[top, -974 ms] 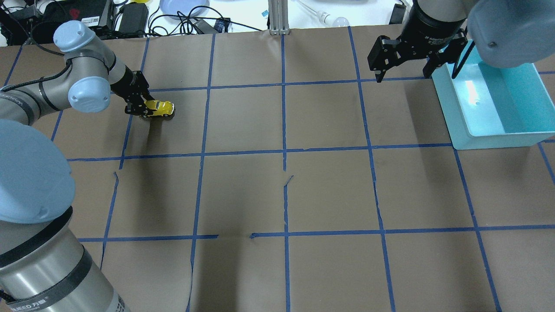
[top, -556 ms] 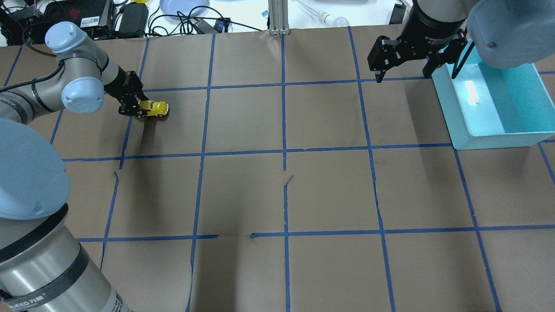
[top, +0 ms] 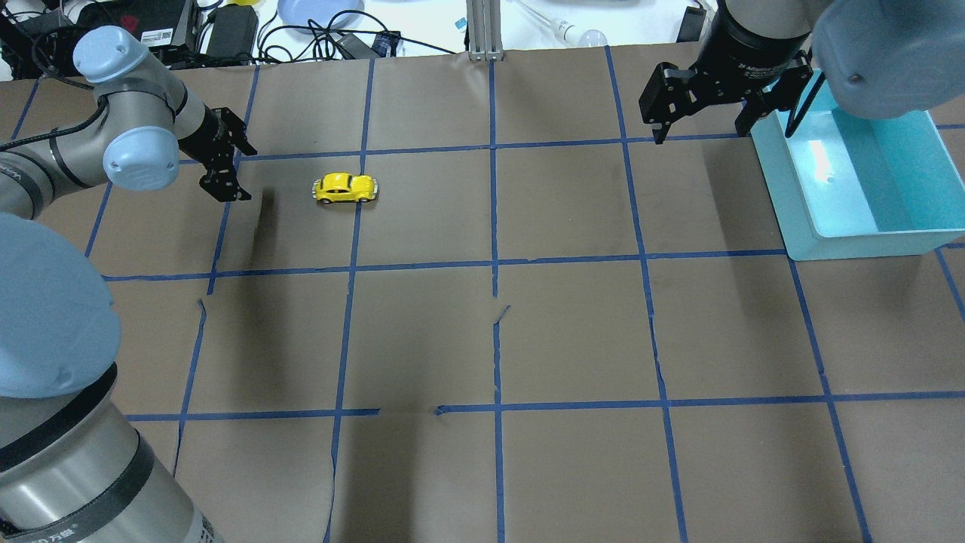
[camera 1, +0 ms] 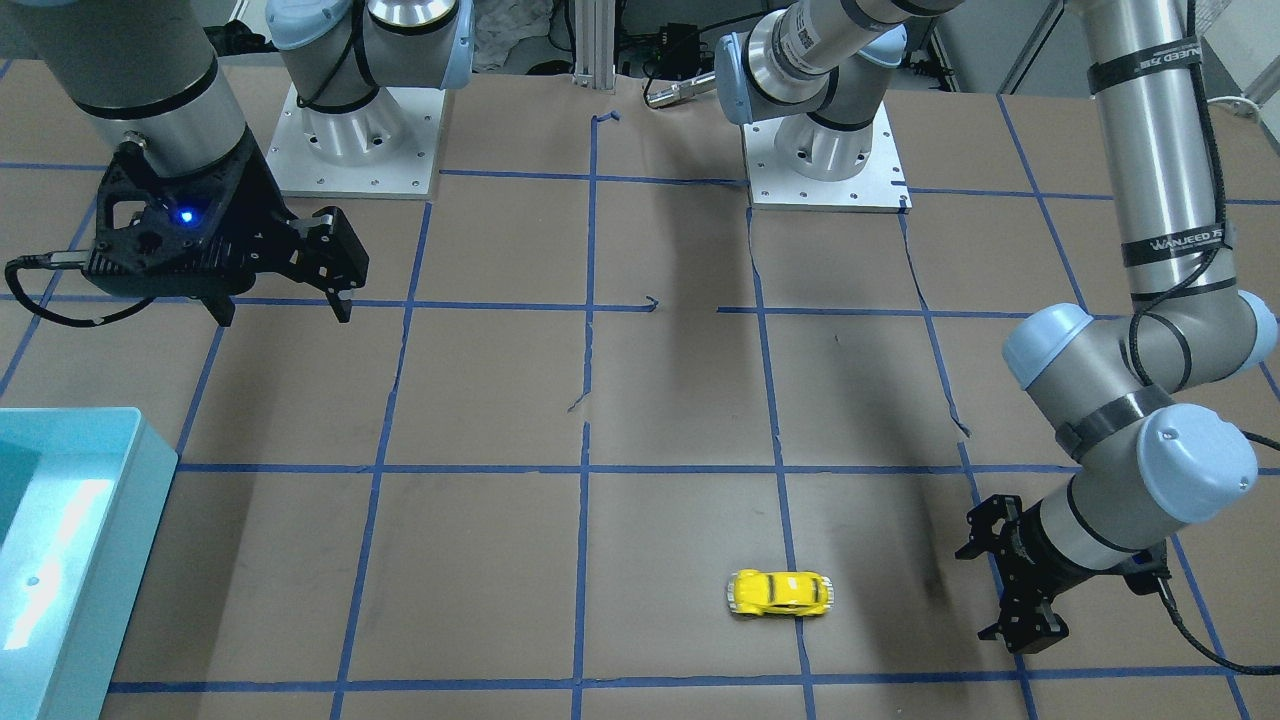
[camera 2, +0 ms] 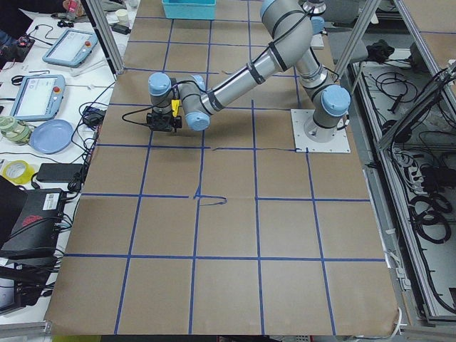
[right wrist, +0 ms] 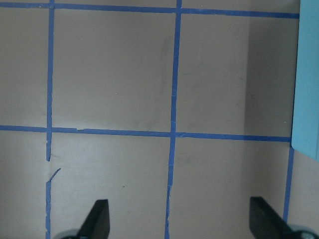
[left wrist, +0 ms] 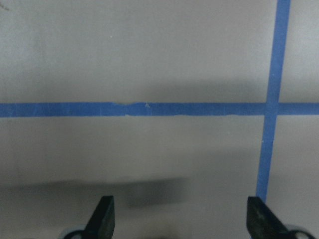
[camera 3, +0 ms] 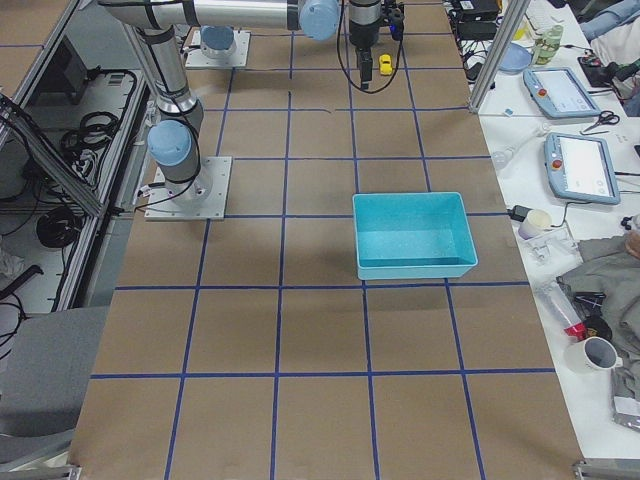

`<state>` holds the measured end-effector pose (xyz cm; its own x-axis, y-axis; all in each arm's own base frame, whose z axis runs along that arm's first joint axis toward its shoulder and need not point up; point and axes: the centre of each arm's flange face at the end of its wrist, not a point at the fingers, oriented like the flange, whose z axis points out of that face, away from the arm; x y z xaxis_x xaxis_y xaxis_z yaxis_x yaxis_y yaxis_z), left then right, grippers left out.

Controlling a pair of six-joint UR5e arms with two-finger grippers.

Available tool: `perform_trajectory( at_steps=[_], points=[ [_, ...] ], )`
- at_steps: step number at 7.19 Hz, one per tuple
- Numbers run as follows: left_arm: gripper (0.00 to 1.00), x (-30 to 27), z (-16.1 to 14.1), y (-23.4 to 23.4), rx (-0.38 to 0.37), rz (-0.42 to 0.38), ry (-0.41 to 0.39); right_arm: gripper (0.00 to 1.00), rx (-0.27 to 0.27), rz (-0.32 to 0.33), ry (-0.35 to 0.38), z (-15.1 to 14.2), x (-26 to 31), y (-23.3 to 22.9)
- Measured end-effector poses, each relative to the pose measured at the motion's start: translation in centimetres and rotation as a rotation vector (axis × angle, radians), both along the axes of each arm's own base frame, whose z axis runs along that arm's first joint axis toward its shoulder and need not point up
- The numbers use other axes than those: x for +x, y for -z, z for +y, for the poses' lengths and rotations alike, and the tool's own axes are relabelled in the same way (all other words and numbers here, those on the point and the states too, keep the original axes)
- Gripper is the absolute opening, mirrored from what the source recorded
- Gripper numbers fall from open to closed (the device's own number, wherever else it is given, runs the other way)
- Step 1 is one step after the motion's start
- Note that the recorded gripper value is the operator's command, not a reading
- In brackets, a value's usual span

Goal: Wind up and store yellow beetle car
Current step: 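Release the car, sending it rolling toward the blue bin, then lower the right gripper onto the yellow car while the left arm withdraws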

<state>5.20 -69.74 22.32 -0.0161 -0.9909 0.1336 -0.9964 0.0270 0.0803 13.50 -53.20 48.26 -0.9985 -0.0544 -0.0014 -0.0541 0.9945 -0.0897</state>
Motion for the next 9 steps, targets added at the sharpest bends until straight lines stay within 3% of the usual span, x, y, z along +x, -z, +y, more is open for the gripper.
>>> perform_trajectory(
  at_steps=[1,4,9],
  points=[
    [0.95,-1.4,0.1,-1.7,-0.019,-0.033,0.088,1.00,0.000,0.000,0.000,0.0,0.0,0.0],
    [0.99,-4.7,1.0,-7.8,-0.048,-0.251,0.543,1.00,0.000,0.000,0.000,0.0,0.0,0.0],
    [1.00,-5.4,5.3,-20.8,0.070,-0.361,1.043,1.00,0.004,0.002,-0.006,-0.1,-0.1,0.2]
  ],
)
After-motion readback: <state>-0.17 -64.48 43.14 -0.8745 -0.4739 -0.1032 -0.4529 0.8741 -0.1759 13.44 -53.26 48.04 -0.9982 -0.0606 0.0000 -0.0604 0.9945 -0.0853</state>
